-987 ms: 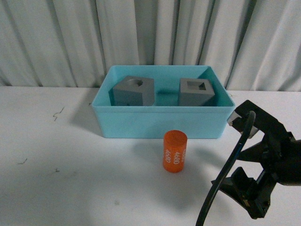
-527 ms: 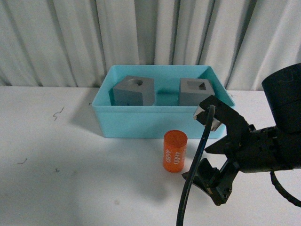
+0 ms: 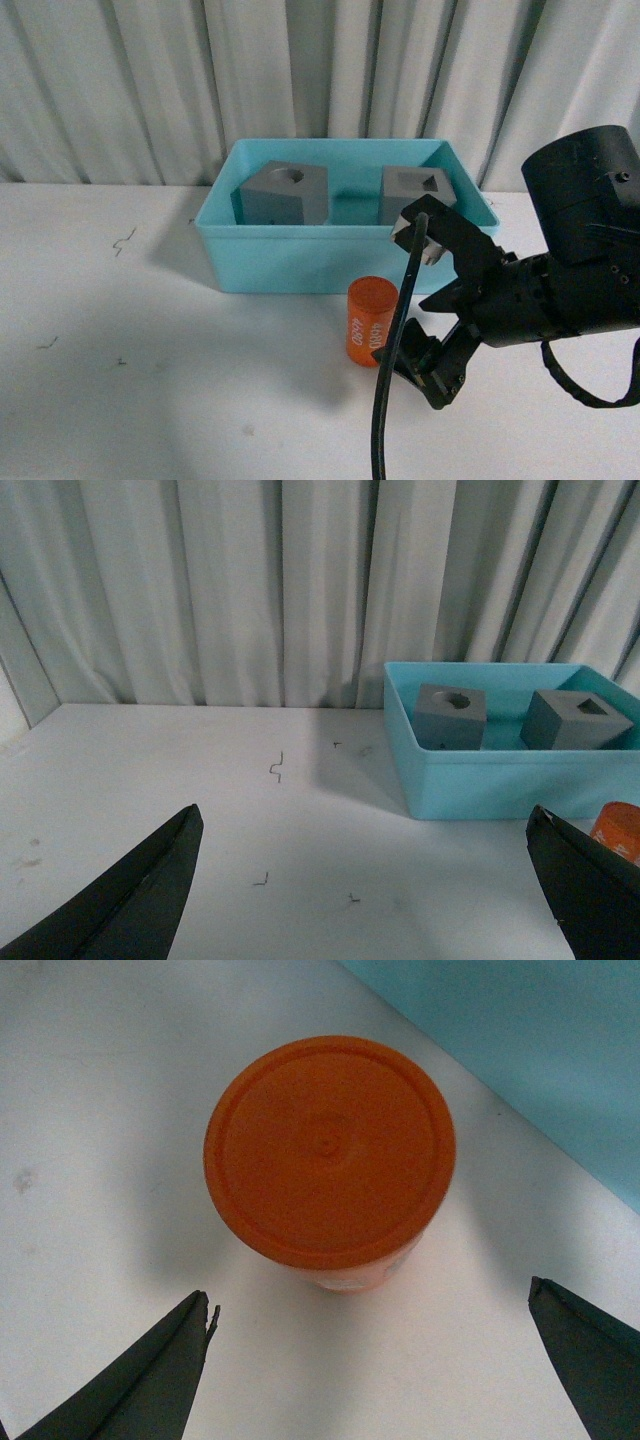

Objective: Place gray and orange parts in blue box

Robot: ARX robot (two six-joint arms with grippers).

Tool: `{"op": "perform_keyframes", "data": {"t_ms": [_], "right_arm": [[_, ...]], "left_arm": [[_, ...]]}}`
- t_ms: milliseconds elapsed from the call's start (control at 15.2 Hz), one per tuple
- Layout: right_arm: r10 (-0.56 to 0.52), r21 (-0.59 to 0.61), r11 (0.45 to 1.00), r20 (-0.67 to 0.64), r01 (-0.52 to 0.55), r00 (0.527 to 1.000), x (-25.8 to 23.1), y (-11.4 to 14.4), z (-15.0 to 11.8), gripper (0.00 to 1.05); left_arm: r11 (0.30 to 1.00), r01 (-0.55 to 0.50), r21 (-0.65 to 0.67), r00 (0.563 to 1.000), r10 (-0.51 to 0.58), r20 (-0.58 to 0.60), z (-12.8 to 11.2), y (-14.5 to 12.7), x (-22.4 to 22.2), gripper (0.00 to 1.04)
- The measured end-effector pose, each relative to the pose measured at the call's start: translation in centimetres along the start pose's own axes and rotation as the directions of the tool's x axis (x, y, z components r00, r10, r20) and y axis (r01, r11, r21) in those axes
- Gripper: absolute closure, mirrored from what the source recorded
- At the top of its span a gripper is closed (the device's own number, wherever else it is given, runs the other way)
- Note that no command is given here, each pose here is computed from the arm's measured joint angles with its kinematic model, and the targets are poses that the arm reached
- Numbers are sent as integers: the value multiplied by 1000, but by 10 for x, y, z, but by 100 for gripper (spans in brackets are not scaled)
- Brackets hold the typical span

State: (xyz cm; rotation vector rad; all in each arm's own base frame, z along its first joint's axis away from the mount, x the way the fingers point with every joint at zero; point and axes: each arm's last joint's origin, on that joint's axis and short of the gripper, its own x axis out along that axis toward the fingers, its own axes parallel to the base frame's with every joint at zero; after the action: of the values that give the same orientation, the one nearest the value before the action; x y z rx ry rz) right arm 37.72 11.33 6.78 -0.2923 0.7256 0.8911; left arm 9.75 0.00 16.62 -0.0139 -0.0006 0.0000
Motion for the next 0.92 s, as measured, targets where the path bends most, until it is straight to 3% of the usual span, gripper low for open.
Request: {"op": "perform_keyframes", "data": {"t_ms": [921], "right_arm": [[39, -40, 998, 4, -39, 999, 29, -4, 31, 6]], "left_arm": [[1000, 0, 0, 1000, 0, 0, 0, 0, 0, 7]]}}
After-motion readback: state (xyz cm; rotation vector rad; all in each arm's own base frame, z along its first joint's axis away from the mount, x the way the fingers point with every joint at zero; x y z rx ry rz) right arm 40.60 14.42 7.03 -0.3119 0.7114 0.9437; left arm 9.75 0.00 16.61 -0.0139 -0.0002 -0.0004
